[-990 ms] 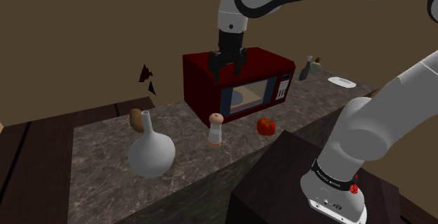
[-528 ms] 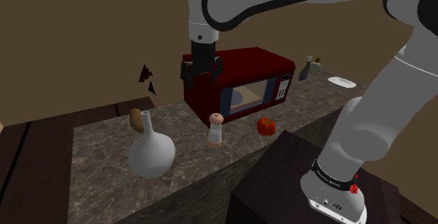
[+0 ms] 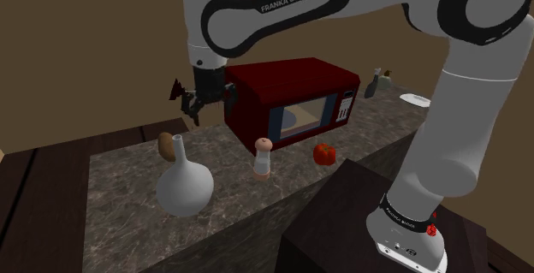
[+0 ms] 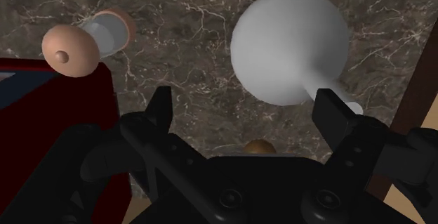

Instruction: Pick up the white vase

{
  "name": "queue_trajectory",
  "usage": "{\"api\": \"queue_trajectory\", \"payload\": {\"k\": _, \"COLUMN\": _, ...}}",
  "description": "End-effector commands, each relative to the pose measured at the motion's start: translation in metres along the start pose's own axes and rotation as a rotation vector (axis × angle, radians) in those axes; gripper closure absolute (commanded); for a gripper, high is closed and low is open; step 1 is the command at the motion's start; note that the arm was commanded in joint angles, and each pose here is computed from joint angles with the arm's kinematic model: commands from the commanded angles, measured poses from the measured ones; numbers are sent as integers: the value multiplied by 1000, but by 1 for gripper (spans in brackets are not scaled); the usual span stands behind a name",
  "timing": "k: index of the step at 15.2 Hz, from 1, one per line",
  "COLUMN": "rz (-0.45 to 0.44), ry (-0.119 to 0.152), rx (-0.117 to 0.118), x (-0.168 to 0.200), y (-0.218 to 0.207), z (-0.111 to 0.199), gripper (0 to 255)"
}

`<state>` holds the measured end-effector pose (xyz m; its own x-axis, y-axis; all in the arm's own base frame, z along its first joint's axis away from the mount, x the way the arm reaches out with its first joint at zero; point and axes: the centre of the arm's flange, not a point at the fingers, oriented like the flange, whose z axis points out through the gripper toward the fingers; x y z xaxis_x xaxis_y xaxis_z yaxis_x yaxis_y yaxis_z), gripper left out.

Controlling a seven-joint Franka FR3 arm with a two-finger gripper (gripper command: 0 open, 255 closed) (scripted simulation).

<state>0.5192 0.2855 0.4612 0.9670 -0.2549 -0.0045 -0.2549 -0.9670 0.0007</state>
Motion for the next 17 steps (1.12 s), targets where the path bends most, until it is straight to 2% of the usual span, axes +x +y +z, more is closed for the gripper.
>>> {"api": "queue_trajectory", "payload": {"k": 1, "rz": 9, "ry": -1, "rx": 1, "x": 9, "y": -23, "z": 11, "gripper": 0}}
{"api": "queue_trajectory", "payload": {"k": 8, "rz": 32, "ry": -4, "rx": 3, "x": 40, "y": -96, "z": 43, "gripper": 0}}
{"api": "queue_trajectory", "payload": {"k": 17, "rz": 32, "ry": -4, "rx": 3, "x": 41, "y": -96, "z": 83, "gripper": 0}}
